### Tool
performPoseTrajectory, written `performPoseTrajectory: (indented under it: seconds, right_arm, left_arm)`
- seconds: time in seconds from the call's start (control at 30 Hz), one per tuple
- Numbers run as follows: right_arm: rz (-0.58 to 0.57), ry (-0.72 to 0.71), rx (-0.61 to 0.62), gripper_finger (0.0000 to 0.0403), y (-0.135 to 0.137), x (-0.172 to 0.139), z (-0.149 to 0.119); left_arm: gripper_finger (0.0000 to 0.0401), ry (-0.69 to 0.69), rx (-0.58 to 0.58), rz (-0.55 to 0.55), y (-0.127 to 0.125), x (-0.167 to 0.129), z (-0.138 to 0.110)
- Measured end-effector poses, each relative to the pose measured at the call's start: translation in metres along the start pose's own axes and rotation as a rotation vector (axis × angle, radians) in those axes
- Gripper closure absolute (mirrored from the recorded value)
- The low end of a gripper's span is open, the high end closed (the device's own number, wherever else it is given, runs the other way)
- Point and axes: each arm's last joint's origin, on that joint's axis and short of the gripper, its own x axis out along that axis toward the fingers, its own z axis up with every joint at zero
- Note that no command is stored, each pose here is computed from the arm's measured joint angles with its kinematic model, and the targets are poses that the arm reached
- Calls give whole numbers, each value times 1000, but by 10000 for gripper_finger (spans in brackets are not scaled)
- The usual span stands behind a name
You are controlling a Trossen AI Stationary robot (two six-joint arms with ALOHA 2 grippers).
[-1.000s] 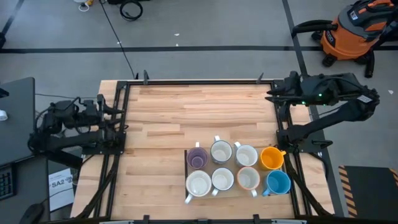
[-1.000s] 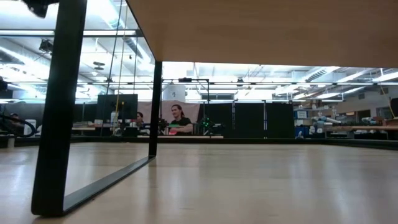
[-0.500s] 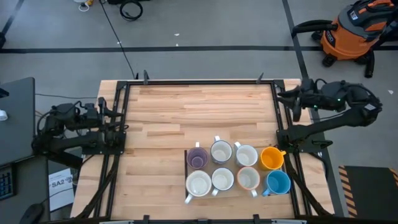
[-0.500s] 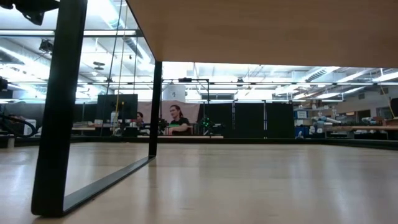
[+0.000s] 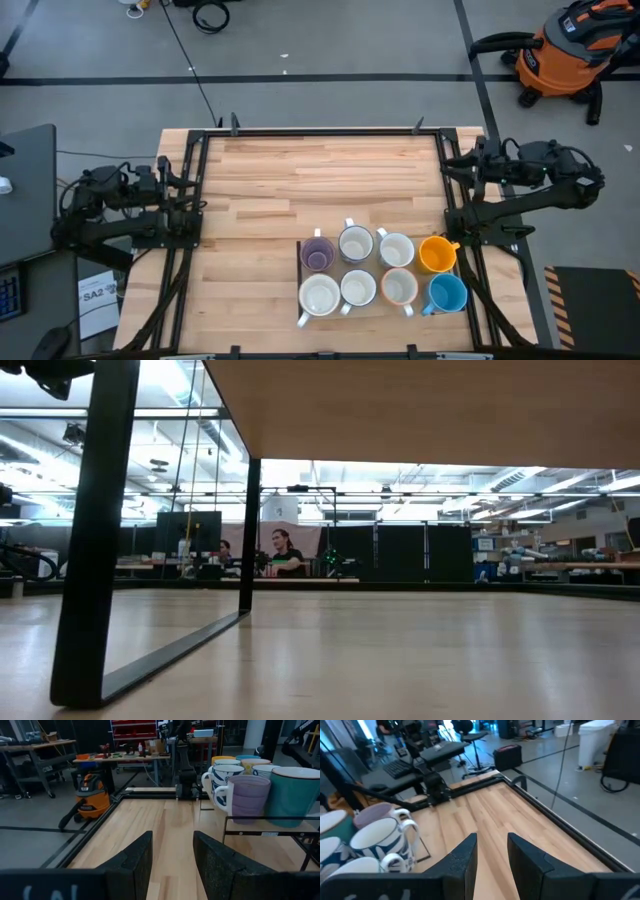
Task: Place coffee mugs
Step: Return to Home Position
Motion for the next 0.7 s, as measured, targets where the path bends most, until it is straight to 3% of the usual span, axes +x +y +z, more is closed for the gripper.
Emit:
performPoseTrajectory:
  seconds: [0.1,0.23,0.47,0.7]
  right_arm:
    - [30,-16,11,290,-1,-2,-3]
    - [60,-20,36,290,-2,-5,-5]
    - [118,-26,43,290,0,-6,-4]
    - [147,-32,47,290,1,-6,-2]
  left_arm:
    - [252,-28,-2,0,0,2,2]
    - [252,-105,-13,-50,-1,27,-8]
    - [252,-164,-67,-84,-4,73,-50]
    - [252,-187,-84,-88,-5,99,-90]
